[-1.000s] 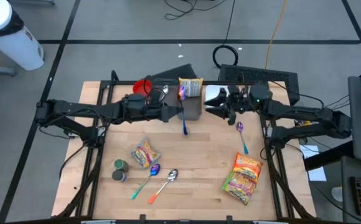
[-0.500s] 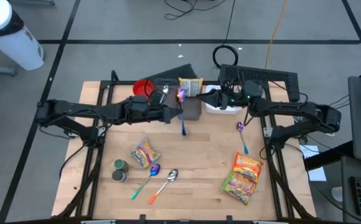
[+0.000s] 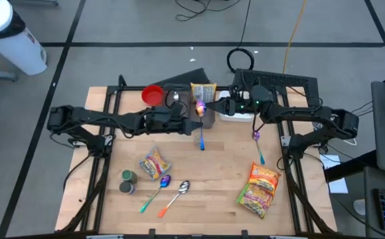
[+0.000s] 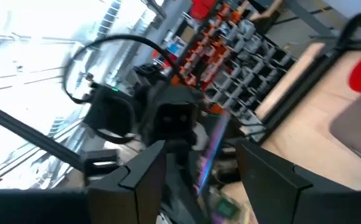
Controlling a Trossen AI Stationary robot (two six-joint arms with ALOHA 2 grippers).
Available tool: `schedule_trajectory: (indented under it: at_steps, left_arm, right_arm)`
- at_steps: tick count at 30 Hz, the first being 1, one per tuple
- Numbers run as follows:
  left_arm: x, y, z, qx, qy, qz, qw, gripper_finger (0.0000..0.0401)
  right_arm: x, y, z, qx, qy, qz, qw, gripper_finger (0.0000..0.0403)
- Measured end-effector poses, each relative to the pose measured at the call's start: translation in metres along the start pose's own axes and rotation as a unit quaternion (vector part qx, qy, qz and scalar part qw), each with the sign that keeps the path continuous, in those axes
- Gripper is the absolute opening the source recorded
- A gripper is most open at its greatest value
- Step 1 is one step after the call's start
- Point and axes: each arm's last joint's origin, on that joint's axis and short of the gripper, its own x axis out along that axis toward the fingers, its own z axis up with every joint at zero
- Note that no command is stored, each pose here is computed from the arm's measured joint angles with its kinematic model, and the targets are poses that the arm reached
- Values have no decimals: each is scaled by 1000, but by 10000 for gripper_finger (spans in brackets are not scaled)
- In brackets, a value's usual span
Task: Pick & Place Food Item
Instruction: Put the top left purple and blue spoon into the left black bin
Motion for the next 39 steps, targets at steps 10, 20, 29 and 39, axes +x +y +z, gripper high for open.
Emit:
schedule_trajectory:
  at_steps: [10,20,29,39]
  left_arm:
    - [-1,-11,12,27,12,27,999,4]
    - [-2,-14,15,33,20,28,999,3]
    - [-2,-14,14,31,22,29,999,3]
    - [-2,-13,14,31,25,29,999,5]
  right_arm:
    - [0,-1,-1,-3,2,-3,1000,182]
    - [0,-1,-1,-16,2,-3,1000,140]
    - [0,2,0,-34,7,15,999,17]
    - [0,2,0,-41,7,16,999,4]
